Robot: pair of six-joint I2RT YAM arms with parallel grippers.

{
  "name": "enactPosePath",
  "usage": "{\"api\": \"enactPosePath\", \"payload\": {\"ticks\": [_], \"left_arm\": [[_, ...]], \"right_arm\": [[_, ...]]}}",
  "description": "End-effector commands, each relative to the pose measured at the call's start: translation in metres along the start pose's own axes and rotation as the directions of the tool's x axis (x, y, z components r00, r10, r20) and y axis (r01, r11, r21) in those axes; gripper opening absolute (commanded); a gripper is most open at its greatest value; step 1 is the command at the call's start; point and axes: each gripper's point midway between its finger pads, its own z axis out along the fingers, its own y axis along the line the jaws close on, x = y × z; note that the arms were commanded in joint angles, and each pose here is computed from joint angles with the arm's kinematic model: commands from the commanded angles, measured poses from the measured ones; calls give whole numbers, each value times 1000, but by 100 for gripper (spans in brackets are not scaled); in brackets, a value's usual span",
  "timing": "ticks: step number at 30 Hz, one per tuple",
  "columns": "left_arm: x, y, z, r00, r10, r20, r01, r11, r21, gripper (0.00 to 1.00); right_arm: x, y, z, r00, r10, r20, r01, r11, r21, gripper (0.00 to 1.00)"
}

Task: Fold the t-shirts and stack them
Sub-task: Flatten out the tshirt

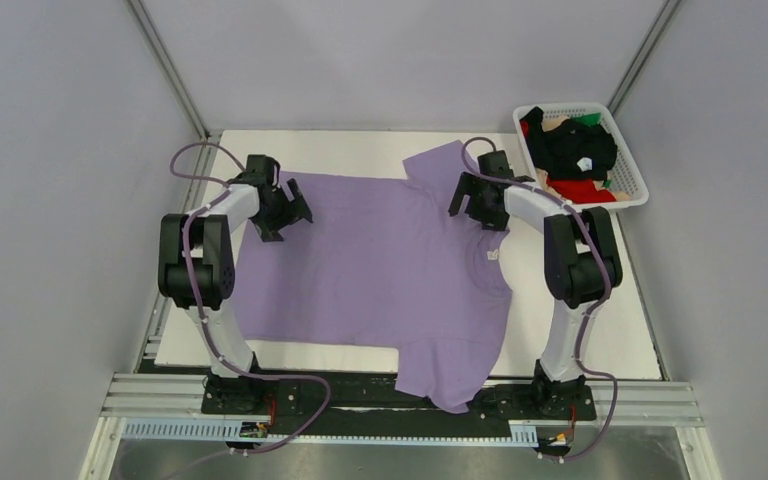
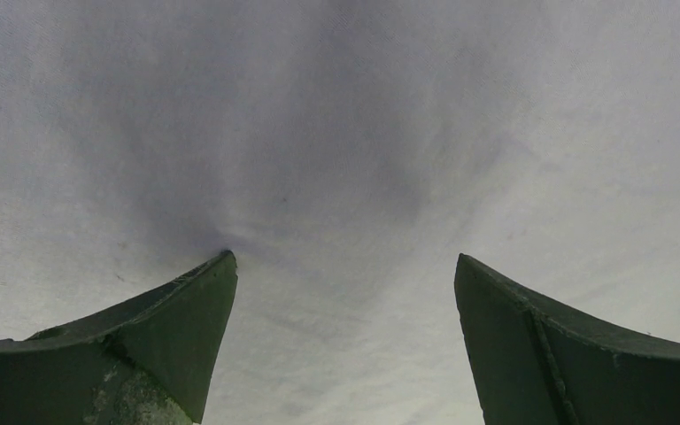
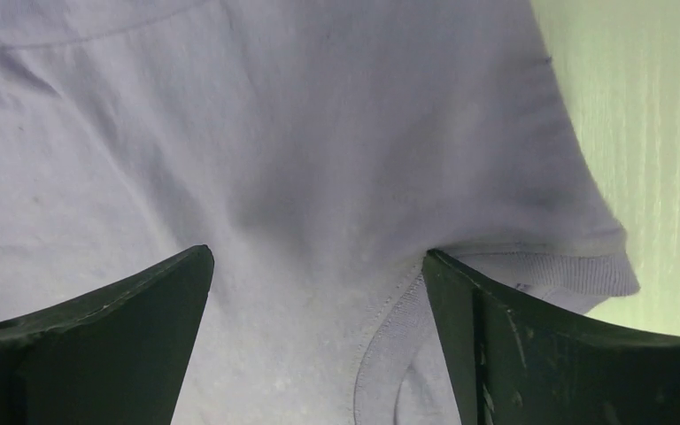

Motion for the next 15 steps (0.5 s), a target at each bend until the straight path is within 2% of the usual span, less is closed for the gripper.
{"api": "enactPosePath", "payload": {"ticks": [1,10,15], "left_arm": [[-9,3,16,1000,-15,-2,15,999,-29,100],[-41,-1,41,999,-38,5,38,997,-65,100],[-63,-15,48,999,-33,17,34,999,-37,100]], "right_arm": [[-14,-16,24,1000,14,-12,-13,999,40,100],[-57,-16,69,997,71,-34,-72,997,-20,100],[-92,-13,82,996,87,12,-87,996,-15,100]]}}
